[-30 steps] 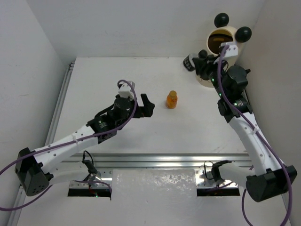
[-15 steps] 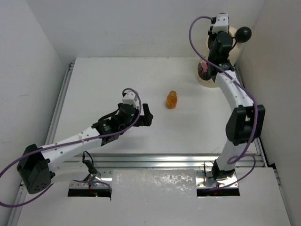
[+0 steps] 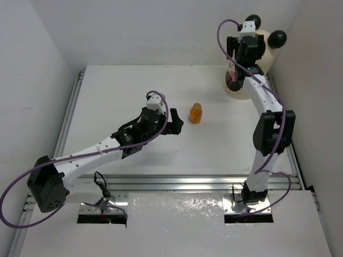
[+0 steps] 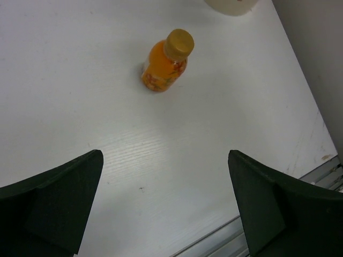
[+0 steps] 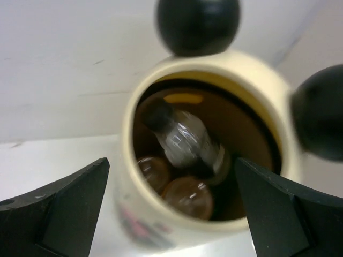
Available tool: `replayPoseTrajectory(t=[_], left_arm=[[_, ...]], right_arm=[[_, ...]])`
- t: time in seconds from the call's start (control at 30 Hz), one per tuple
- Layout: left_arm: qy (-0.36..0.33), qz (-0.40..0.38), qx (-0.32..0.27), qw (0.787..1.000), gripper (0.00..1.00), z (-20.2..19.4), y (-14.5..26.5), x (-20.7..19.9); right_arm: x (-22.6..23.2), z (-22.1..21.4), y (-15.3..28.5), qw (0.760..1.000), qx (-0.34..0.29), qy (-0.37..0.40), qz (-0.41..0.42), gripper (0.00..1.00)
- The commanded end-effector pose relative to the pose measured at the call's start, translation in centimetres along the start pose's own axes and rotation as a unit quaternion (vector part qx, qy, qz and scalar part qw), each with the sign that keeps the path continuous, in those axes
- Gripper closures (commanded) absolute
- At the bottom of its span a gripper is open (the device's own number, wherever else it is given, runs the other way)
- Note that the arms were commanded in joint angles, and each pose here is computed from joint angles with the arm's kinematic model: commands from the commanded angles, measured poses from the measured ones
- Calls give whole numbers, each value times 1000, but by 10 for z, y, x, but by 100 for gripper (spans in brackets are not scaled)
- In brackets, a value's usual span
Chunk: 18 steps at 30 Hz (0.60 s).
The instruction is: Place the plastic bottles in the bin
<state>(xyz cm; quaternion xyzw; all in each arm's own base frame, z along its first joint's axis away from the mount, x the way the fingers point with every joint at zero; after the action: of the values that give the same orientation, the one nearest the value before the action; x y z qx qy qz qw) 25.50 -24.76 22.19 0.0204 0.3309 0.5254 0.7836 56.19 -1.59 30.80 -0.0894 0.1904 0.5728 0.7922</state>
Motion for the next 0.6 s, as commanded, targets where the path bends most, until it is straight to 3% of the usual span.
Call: replayPoseTrajectory(t=[0.0, 0.07, 0.13, 0.17, 0.3, 0.43, 0.57], left_arm=[[45, 26, -48, 997, 0, 34, 12, -10], [96, 133, -75, 984, 0, 39, 27, 17], [127, 181, -97, 970, 1, 49, 42, 27], [137, 221, -105, 960, 0, 49, 57, 40], [135, 253, -113, 951, 0, 55, 97, 59], [63, 223, -96, 968, 0, 53, 135, 73], [13, 235, -103, 966, 0, 37, 147, 99]], right_arm=[[-8, 74, 72, 985, -46, -120, 116, 1], [26, 57, 106, 964, -5, -150, 219, 1], [45, 59, 147, 954, 8, -153, 258, 1], [64, 31, 161, 949, 52, -139, 279, 1], [111, -18, 198, 934, 124, -96, 321, 1], [138, -54, 205, 916, 158, -79, 360, 1], [163, -80, 203, 903, 189, -52, 383, 2]])
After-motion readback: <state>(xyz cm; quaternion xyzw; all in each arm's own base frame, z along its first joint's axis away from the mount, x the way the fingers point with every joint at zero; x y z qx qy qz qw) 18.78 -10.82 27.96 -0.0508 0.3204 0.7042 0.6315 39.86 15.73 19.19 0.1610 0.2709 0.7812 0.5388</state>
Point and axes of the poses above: each gripper's point midway between its finger pads, its own y axis back along the fingers, its own x axis along the line the jaws close on, z = x × y, the point moved 5 cm from there along y, back along the fingers, and after that the axes turned 8 degrees about y, right-handed, at the moved point
